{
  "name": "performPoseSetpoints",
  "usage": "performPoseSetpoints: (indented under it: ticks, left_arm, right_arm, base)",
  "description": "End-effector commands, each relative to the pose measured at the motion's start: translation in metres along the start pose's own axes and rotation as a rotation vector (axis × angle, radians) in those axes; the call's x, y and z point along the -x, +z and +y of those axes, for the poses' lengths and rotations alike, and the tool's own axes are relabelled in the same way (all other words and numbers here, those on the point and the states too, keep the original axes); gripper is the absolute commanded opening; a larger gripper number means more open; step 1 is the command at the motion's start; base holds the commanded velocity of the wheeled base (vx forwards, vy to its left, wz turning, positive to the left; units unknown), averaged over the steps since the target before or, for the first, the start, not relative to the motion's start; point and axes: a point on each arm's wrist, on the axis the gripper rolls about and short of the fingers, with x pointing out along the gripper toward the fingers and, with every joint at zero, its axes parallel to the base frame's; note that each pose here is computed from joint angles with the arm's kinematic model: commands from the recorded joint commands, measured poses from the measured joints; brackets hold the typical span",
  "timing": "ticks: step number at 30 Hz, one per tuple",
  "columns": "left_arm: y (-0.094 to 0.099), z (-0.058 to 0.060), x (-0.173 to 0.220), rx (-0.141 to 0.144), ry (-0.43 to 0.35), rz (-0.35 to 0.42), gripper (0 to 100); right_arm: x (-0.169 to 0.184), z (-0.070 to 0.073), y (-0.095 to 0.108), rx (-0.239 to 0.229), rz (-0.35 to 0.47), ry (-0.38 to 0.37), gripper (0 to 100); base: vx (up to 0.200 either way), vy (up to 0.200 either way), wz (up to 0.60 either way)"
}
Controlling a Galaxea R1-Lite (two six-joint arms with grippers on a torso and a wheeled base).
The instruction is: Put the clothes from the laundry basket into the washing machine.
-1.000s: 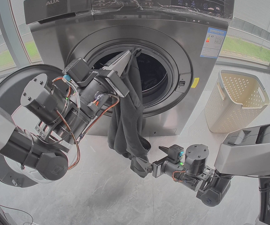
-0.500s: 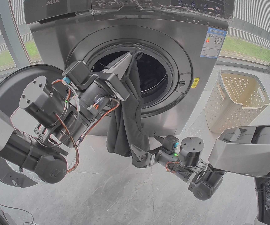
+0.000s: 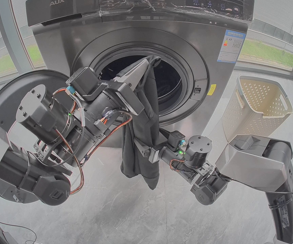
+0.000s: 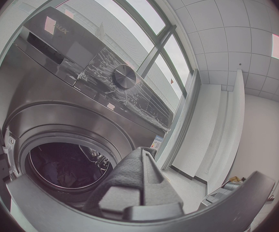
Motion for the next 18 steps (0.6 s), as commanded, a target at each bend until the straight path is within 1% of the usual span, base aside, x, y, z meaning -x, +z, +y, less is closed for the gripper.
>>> performPoseSetpoints:
  ticks: [1, 7, 13, 18]
  left_arm:
    - [0.003, -0.001, 0.002, 0.0, -0.003, -0.006, 0]
    - [0.003, -0.001, 0.002, 0.0, -0.005, -0.008, 0]
    - [0.01, -0.003, 0.003, 0.001, -0.008, -0.024, 0]
    - [0.011, -0.003, 0.003, 0.0, -0.005, -0.026, 0]
  right_arm:
    - [-0.011, 0.001, -0.015, 0.007, -0.001, 0.011, 100]
    - [-0.025, -0.002, -0.024, 0.008, -0.022, -0.002, 100]
    - [-0.025, -0.002, -0.028, 0.007, -0.016, -0.001, 100]
    - [-0.025, -0.001, -0.029, 0.006, -0.016, -0.001, 100]
  base:
    - [0.0, 0.0, 0.0]
    - [0.0, 0.0, 0.0]
    - [0.0, 0.0, 0.0]
    - [0.0, 0.0, 0.0]
